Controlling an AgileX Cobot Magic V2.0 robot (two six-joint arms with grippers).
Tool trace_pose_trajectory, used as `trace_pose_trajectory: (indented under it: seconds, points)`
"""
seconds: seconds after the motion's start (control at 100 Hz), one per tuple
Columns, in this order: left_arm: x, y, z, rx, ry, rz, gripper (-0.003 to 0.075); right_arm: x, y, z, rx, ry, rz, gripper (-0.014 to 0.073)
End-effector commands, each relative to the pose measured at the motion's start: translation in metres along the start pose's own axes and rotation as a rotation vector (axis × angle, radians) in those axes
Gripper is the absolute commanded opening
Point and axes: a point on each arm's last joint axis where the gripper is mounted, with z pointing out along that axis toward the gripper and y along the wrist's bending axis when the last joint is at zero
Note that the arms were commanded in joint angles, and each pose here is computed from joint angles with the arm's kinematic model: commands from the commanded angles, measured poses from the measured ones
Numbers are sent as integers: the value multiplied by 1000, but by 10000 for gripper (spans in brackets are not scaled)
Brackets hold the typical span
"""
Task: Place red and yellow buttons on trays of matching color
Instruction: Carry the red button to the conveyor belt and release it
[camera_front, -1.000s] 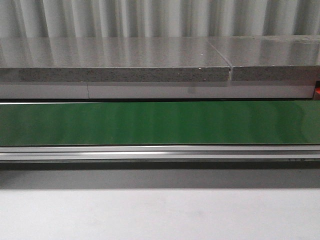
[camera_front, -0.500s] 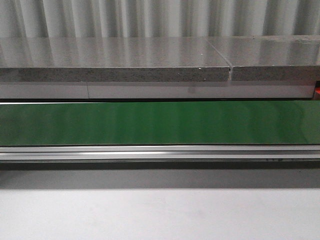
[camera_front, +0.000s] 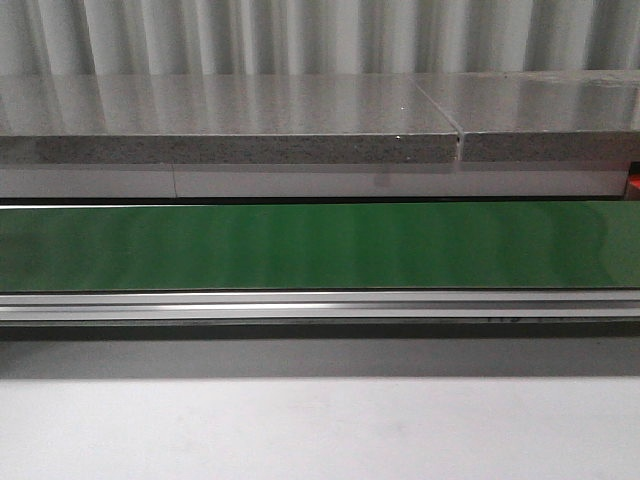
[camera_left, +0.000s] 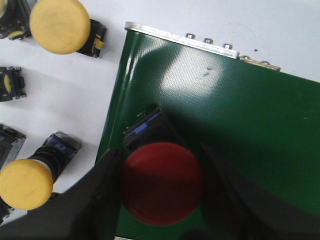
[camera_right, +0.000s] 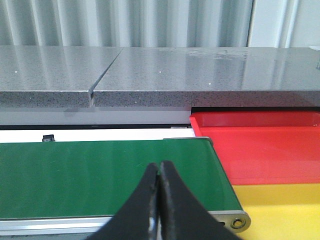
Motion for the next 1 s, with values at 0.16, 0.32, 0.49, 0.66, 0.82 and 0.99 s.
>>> trace_pose_trajectory:
  seconds: [0.16, 0.32, 0.49, 0.66, 0.82, 0.99]
  points:
    - [-3, -4, -22, 23, -53, 5, 381, -14, 0, -3, 0, -111, -13, -66]
    - [-8, -6, -33, 43, -79, -10, 569, -14, 0, -3, 0, -111, -13, -66]
    - [-18, -10, -56, 73, -134, -15, 565, -14, 0, -3, 0, -111, -13, -66]
    - [-28, -7, -75, 89, -203, -56, 565, -14, 0, -3, 0, -111, -13, -66]
    - [-35, 15, -76, 33, -242, -163, 564, -14, 0, -3, 0, -111, -13, -66]
    - [-41, 41, -63, -7, -221, -309, 564, -14, 0, -3, 0, -111, -13, -66]
